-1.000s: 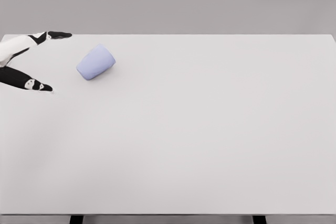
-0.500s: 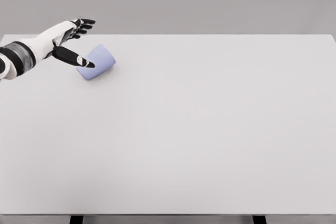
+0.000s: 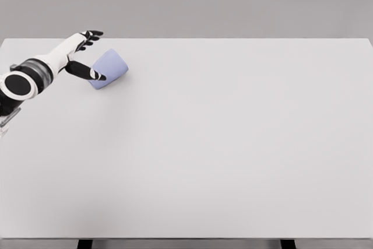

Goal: Flip the cup with left arm and place it on the table

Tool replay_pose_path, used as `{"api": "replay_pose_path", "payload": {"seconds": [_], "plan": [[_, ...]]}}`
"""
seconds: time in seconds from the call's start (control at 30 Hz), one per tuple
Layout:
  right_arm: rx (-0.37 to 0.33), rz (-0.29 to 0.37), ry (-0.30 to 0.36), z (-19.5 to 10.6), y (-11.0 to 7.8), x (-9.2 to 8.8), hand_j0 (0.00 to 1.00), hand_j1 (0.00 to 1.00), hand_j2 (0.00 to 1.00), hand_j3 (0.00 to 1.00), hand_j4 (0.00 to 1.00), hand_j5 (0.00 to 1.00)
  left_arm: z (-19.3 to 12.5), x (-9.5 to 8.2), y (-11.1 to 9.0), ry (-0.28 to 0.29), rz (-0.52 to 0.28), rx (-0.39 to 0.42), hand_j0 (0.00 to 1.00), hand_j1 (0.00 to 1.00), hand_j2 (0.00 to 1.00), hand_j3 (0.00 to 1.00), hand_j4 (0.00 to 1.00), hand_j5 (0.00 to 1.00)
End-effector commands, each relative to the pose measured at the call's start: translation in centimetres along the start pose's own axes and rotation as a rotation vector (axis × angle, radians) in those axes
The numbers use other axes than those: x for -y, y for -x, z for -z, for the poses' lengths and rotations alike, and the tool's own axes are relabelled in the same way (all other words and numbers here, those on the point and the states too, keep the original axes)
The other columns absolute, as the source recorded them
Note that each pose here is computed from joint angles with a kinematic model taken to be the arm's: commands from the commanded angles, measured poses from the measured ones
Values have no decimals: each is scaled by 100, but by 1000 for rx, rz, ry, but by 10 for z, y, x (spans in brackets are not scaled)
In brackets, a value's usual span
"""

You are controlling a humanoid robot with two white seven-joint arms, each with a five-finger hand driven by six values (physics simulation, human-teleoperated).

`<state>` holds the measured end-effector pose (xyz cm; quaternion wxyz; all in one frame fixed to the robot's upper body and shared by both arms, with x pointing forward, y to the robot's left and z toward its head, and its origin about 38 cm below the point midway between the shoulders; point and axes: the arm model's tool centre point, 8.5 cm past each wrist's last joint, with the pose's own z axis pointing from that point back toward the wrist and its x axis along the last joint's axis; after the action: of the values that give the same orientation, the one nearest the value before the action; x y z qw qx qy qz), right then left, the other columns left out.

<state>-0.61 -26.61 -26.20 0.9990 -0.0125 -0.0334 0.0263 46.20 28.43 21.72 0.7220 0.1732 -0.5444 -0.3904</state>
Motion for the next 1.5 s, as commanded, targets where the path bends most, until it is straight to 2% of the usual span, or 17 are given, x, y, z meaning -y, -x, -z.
{"api": "replay_pose_path", "payload": {"seconds": [0.0, 0.13, 0.5, 0.7, 0.87, 1.03, 1.07, 1.47], "plan": [[0, 0, 0, 0, 0, 0, 100, 100, 100, 100, 100, 100, 2, 4, 2, -11, 38, -6, 97, 97, 97, 97, 97, 97], [0, 0, 0, 0, 0, 0, 100, 100, 100, 100, 100, 100, 6, 11, 3, -14, 74, -13, 96, 96, 96, 96, 96, 96], [0, 0, 0, 0, 0, 0, 100, 100, 100, 100, 100, 100, 23, 29, 6, 1, 87, -37, 96, 96, 96, 96, 96, 96], [0, 0, 0, 0, 0, 0, 100, 100, 100, 100, 100, 100, 28, 26, 12, -10, 86, -62, 96, 96, 96, 96, 96, 96], [0, 0, 0, 0, 0, 0, 100, 100, 100, 100, 100, 100, 34, 30, 15, -17, 94, -77, 96, 96, 96, 96, 96, 96], [0, 0, 0, 0, 0, 0, 100, 100, 100, 100, 100, 100, 37, 34, 10, -17, 97, -67, 96, 96, 96, 96, 96, 96], [0, 0, 0, 0, 0, 0, 100, 100, 100, 100, 100, 100, 39, 33, 15, -21, 97, -85, 96, 96, 96, 96, 96, 96], [0, 0, 0, 0, 0, 0, 100, 100, 100, 100, 100, 100, 48, 37, 16, -21, 101, -105, 96, 96, 96, 96, 96, 96]]}}
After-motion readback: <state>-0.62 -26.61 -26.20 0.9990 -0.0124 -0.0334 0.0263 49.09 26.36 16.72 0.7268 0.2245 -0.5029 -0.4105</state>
